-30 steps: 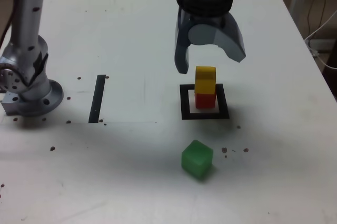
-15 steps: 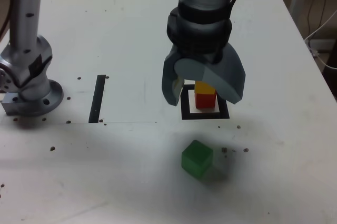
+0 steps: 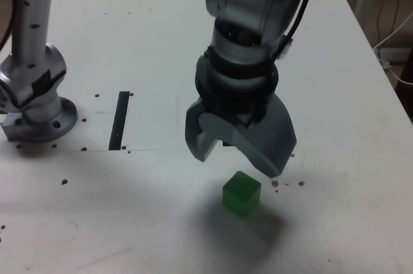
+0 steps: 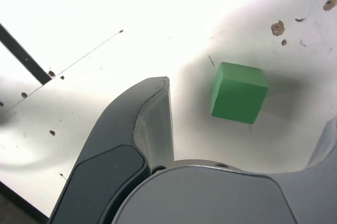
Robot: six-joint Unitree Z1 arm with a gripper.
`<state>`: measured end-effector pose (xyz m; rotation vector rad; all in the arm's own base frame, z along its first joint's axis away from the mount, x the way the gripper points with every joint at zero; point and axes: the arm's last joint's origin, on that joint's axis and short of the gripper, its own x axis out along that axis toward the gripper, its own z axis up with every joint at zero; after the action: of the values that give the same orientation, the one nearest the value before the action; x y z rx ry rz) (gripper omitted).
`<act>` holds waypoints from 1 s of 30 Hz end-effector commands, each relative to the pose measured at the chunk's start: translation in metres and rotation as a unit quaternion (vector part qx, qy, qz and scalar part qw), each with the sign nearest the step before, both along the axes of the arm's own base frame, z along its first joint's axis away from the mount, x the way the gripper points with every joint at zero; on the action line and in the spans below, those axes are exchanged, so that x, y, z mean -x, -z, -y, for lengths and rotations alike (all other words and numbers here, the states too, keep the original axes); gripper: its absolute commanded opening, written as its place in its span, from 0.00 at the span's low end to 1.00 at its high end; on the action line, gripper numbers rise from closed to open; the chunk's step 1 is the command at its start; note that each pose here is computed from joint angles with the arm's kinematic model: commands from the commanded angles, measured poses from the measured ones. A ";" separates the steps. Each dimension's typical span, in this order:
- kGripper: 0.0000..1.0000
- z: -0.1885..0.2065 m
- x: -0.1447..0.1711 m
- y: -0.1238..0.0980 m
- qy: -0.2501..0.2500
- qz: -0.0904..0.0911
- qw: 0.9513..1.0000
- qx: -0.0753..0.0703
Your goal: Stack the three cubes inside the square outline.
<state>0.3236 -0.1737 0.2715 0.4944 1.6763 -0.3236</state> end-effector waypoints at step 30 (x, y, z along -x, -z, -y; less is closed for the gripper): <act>0.31 0.008 -0.024 0.058 0.004 -0.049 0.999 0.010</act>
<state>0.3475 -0.1823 0.2162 0.4778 1.7550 -0.3803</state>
